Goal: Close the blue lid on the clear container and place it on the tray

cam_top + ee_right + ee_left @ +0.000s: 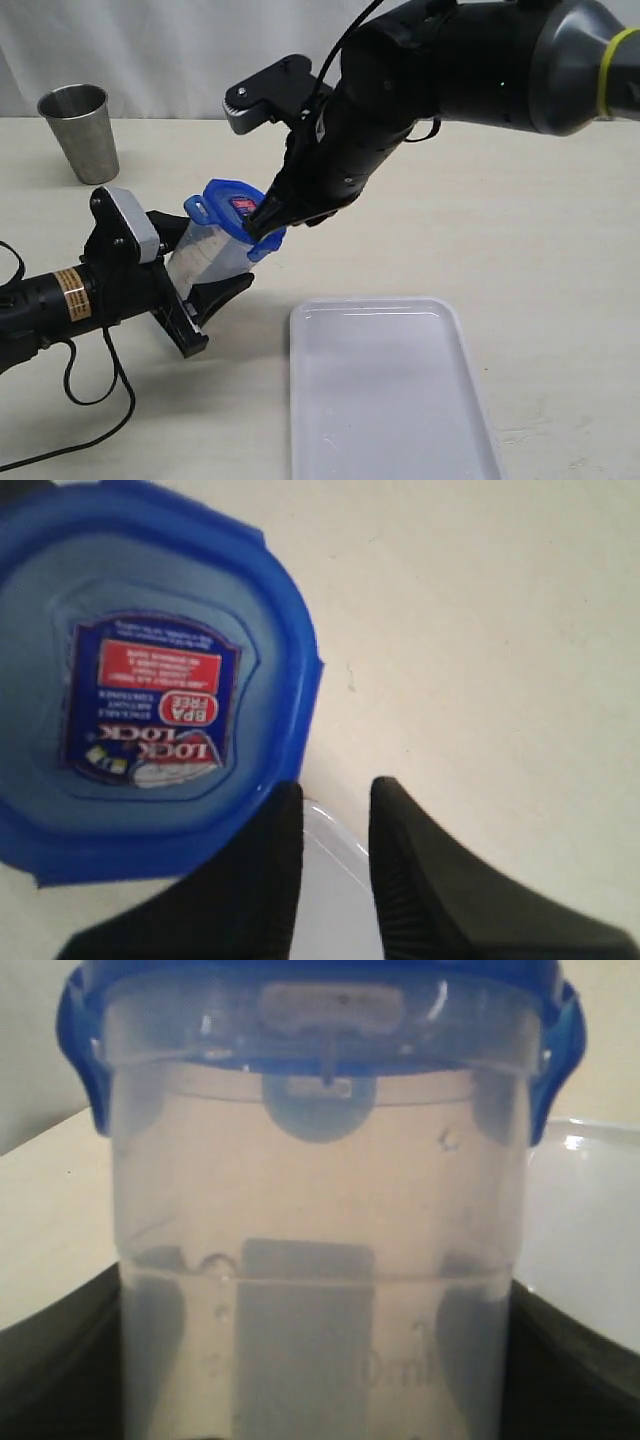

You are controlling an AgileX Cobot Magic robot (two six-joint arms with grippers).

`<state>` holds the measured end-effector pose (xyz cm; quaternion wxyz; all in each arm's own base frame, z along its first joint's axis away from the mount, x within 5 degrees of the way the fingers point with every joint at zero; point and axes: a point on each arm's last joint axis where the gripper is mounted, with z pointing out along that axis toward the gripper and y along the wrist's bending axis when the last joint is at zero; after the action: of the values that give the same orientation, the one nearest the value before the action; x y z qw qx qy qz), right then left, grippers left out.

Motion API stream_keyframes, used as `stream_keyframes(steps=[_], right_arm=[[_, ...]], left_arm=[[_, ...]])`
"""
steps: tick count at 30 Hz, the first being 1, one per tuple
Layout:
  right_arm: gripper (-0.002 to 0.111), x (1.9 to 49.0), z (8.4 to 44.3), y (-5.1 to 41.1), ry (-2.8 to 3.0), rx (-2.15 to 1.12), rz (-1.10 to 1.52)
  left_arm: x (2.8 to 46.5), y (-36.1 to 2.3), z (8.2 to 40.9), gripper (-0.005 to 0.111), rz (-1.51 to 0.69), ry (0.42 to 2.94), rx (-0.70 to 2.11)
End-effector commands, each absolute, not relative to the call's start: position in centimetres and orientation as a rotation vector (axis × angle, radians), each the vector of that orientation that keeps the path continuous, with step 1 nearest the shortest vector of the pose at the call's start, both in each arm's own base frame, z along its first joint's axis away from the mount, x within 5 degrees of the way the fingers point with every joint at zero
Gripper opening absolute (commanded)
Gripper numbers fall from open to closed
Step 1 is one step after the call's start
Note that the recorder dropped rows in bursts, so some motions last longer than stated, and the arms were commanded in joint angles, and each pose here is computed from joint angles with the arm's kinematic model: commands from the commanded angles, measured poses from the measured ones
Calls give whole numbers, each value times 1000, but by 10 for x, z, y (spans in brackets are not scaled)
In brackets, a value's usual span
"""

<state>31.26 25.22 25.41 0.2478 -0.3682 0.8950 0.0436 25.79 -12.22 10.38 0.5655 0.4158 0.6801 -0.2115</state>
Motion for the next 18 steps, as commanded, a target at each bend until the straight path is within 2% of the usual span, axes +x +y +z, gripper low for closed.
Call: stream_keyframes(steps=[1, 6, 12, 18], right_arm=[[36, 319, 280, 234, 2410, -823, 208], [50, 314, 301, 227, 2410, -734, 411], [50, 300, 299, 247, 2419, -832, 781], [60, 307, 280, 252, 2452, -846, 767]], left_arm=[[264, -125, 107, 0, -513, 1607, 977], [265, -127, 108, 0, -519, 1590, 1021], [265, -129, 108, 0, -532, 1579, 1046], [264, -129, 108, 0, -546, 1587, 1039]])
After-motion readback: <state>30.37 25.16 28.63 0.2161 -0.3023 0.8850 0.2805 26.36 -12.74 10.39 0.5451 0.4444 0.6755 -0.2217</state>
